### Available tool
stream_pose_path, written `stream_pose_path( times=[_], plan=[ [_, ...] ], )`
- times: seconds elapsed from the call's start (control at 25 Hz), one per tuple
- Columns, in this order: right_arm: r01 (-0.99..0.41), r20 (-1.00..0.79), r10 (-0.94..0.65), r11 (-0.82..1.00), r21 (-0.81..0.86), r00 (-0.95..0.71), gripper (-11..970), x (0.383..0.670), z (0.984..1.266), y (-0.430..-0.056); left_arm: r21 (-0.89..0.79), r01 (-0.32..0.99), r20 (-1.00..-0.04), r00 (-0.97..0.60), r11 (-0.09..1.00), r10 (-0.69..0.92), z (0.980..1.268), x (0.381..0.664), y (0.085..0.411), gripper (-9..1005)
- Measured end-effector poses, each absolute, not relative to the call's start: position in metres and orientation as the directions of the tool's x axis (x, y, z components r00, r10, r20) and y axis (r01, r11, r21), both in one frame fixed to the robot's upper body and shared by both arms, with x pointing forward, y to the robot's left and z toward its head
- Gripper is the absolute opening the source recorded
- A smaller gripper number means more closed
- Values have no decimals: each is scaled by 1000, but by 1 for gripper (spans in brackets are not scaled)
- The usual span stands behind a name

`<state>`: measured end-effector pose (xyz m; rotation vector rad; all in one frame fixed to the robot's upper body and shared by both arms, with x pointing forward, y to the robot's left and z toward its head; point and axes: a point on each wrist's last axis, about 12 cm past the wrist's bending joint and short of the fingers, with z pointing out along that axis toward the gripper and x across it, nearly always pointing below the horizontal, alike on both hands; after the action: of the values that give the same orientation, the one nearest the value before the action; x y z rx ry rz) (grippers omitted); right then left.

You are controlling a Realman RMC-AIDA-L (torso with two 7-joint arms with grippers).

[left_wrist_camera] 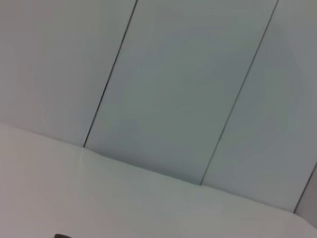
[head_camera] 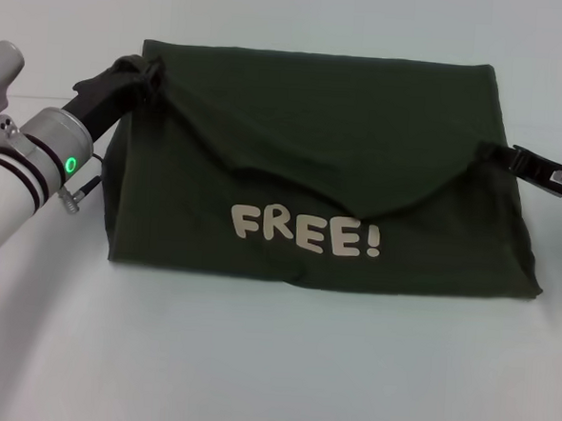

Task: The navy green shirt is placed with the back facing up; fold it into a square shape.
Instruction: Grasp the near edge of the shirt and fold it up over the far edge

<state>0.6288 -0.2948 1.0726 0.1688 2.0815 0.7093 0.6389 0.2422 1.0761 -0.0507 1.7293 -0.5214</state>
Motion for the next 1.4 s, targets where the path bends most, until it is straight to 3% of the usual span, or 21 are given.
stream_pose_path(
  times=[0.16, 0.28, 0.36, 0.56, 0.8, 0.92, 1.2, 1.4],
  plan=[
    [-141, -719, 374, 826, 545, -586, 364, 627, 1071, -296, -373, 238, -919, -227, 897, -322, 1074, 637, 244, 296],
    [-136, -714, 389, 819, 558, -582, 611, 625, 1070, -298, -365, 245, -924, -218, 898, -315, 1074, 636, 245, 357],
    [-135, -711, 407, 809, 572, -573, 652, 623, 1070, -300, -337, 266, -936, -195, 903, -292, 1075, 634, 245, 397],
    [-143, -709, 435, 790, 596, -554, 756, 616, 1069, -305, -311, 271, -943, -210, 911, -260, 1069, 631, 242, 642],
    [-139, -703, 445, 783, 606, -554, 882, 609, 1065, -311, -260, 248, -942, -276, 933, -189, 1062, 635, 239, 835],
    [-141, -701, 446, 781, 609, -557, 947, 608, 1064, -312, -214, 260, -942, -310, 942, -128, 1061, 639, 231, 834],
    [-140, -699, 446, 780, 610, -559, 939, 606, 1063, -313, -149, 310, -938, -345, 939, -35, 1056, 638, 221, 832],
    [-139, -701, 445, 782, 607, -557, 934, 606, 1064, -315, -208, 262, -928, -358, 942, -105, 1051, 631, 234, 830]
  ],
)
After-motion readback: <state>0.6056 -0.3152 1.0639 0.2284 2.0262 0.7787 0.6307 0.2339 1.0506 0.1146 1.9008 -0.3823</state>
